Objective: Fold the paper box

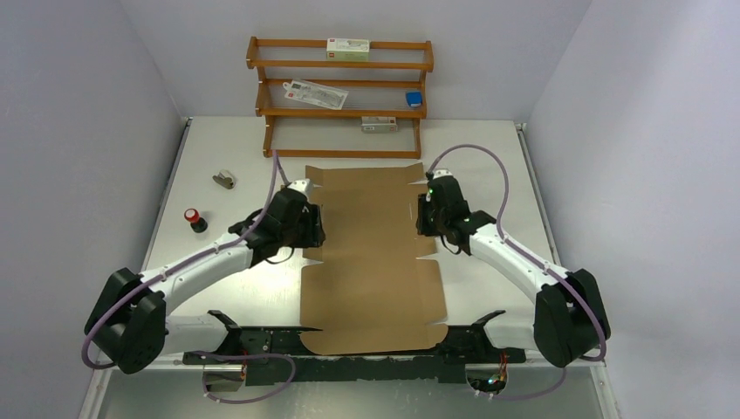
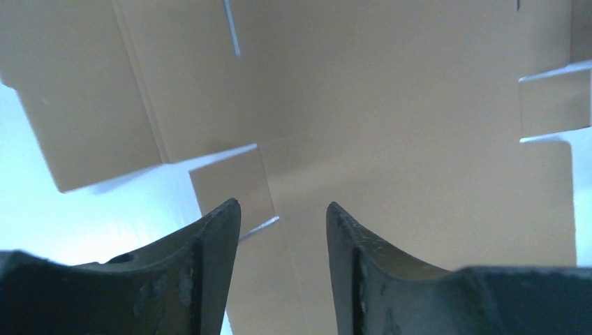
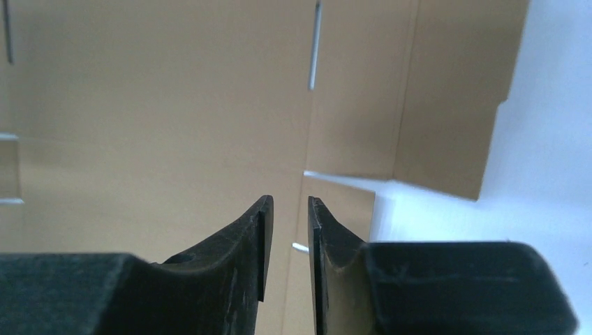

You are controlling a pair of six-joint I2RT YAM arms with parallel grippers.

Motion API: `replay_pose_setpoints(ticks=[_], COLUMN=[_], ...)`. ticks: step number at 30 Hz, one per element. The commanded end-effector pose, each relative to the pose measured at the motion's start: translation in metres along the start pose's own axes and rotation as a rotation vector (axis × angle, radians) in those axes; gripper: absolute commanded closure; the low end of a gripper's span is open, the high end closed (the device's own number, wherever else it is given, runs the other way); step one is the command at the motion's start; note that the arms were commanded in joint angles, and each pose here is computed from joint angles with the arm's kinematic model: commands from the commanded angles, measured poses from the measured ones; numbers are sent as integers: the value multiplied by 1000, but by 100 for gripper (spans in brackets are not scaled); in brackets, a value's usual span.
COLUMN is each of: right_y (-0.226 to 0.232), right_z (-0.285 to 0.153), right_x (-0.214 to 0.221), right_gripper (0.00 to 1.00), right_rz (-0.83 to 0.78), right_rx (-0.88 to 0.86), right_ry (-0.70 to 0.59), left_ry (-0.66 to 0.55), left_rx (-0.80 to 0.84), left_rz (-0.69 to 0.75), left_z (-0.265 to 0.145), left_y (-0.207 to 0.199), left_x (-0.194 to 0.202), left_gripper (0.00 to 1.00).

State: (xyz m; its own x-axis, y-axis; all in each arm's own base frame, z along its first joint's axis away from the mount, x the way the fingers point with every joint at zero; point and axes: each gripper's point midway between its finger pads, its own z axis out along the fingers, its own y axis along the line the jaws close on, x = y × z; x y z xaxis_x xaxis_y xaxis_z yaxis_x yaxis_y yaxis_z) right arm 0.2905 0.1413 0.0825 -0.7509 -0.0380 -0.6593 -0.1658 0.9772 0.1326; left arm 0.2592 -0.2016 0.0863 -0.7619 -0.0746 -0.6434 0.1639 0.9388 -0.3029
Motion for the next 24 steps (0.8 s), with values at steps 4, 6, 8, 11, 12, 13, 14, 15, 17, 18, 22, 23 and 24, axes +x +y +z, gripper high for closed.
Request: replay_pose_setpoints(ticks=[4, 6, 8, 11, 12, 13, 14, 15, 17, 18, 22, 23, 24], right_y=[-18, -31, -48, -73, -81, -87, -92, -98, -110, -109, -125, -126, -125], right_z=[-7, -2, 3, 11, 14, 16, 19, 23, 33, 37, 52, 54, 57], right_x=[-54, -63, -68, -75, -78, -80, -81, -81, -78, -77, -70, -69, -68], right_gripper=[61, 54, 49, 39, 36, 34, 32, 30, 27, 27, 30, 31, 33], right_rz=[70, 122, 185, 261, 284, 301, 313, 322, 343, 344, 385, 384, 381], right_rx=[-43, -50, -51, -28, -22, -19, -14, -2, 24, 14, 19, 12, 2], right_ry=[-99, -120, -127, -158, -169, -171, -169, -165, -153, -149, -134, -132, -128], left_ry=[-34, -42, -40, -40, -36, -30, -20, -5, 39, 60, 146, 161, 177], left_rx=[23, -15, -31, -42, -45, -52, -56, -55, -54, -49, -27, -21, -9], left_rz=[-37, -61, -79, -100, -107, -116, -123, -128, -136, -139, -155, -159, -160], left_z=[-15, -17, -18, -16, -13, -11, -7, -4, 9, 14, 38, 43, 47], left_y=[27, 48, 63, 79, 84, 91, 97, 102, 111, 115, 124, 125, 124], left_x=[-60, -77, -91, -110, -114, -118, -120, -122, -121, -121, -112, -110, -107], left_gripper=[37, 31, 28, 24, 23, 22, 21, 21, 18, 18, 19, 20, 21])
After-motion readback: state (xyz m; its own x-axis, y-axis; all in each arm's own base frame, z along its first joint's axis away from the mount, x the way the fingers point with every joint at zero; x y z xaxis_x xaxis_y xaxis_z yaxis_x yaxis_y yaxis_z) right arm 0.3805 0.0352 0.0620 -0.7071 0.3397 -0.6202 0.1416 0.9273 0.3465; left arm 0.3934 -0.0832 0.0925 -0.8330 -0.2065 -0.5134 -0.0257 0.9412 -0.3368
